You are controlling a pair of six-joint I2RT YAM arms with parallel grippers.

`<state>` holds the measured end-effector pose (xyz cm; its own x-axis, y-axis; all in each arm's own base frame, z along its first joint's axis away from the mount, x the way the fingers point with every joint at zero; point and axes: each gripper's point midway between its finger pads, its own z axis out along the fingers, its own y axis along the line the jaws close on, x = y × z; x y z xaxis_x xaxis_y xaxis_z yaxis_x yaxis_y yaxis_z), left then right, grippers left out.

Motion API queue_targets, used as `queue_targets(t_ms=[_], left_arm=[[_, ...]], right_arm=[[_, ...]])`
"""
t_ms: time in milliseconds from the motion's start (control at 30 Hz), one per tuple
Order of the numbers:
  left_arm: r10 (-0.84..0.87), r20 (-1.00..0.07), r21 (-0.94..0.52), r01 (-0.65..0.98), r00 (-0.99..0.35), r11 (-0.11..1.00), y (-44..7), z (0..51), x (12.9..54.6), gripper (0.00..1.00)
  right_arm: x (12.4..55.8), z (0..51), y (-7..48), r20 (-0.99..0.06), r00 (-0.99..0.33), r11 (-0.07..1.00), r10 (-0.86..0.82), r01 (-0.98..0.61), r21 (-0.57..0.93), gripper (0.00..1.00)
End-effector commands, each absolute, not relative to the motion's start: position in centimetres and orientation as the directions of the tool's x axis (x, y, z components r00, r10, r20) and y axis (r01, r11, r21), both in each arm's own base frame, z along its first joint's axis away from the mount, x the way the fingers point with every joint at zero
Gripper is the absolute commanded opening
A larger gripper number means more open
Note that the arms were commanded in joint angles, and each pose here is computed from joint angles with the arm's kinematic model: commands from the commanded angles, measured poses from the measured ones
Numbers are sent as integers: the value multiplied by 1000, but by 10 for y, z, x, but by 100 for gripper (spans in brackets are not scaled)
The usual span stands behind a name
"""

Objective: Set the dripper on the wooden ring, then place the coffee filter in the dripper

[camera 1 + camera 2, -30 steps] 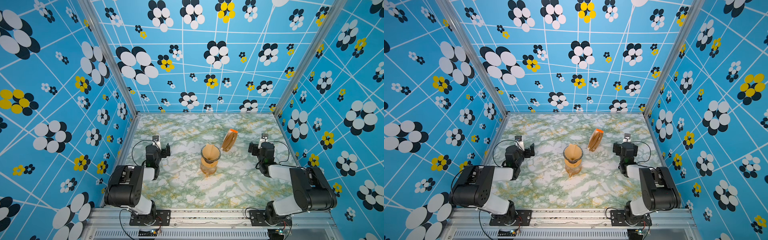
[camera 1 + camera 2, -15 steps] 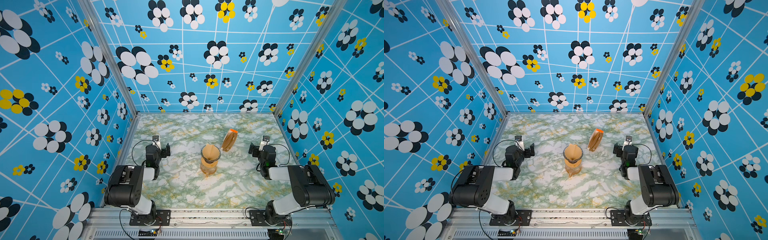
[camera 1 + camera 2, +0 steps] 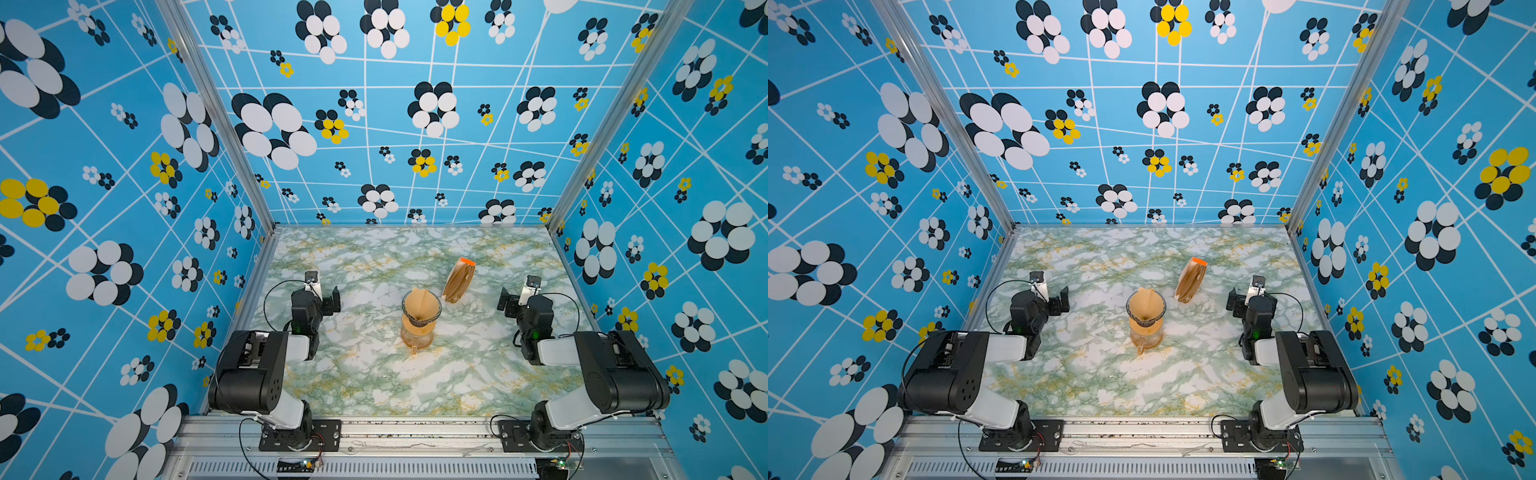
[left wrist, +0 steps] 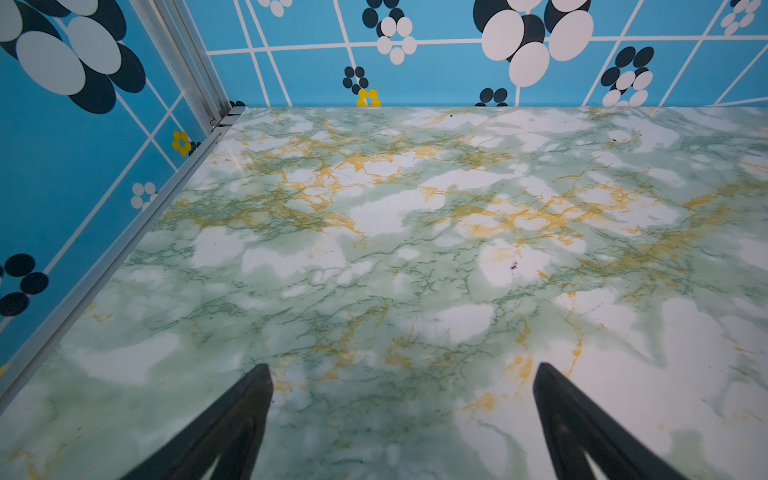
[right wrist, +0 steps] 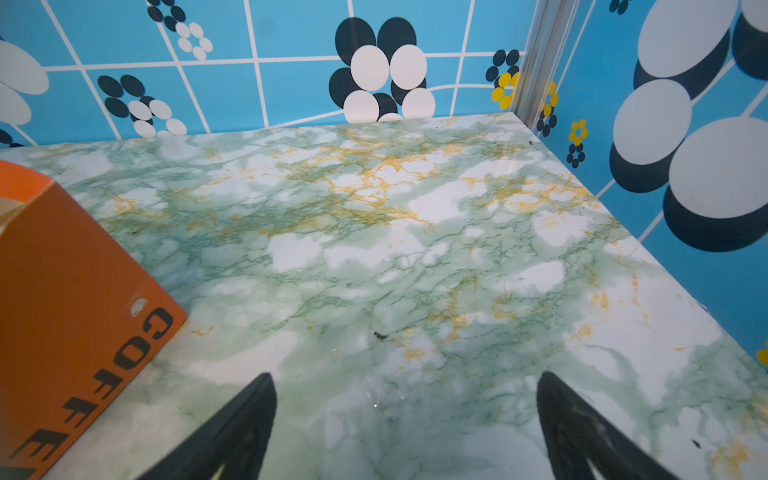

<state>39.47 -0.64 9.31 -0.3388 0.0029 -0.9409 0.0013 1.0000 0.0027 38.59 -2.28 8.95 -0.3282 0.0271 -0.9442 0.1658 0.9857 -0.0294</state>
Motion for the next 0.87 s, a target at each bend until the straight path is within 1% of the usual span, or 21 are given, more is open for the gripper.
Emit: queue_targets(t_ms=[0,67,167,833], left_arm=[[9,-942,8,4,-334,1000,-6,95,398,99],[9,-942,8,4,-336,1000,-6,95,398,99],[9,-943,8,3,-334,1000,-6,96,398,99],[9,-941,7,7,-337,1000,-7,94,398,99]], right_arm=[[395,94,-15,-938,-347,993,9,113,-32,99],[396,94,-16,-945,-326,993,9,117,-30,99],[395,93,-16,-939,-344,993,8,116,-34,99],[396,94,-16,-942,-337,992,9,118,-32,99]])
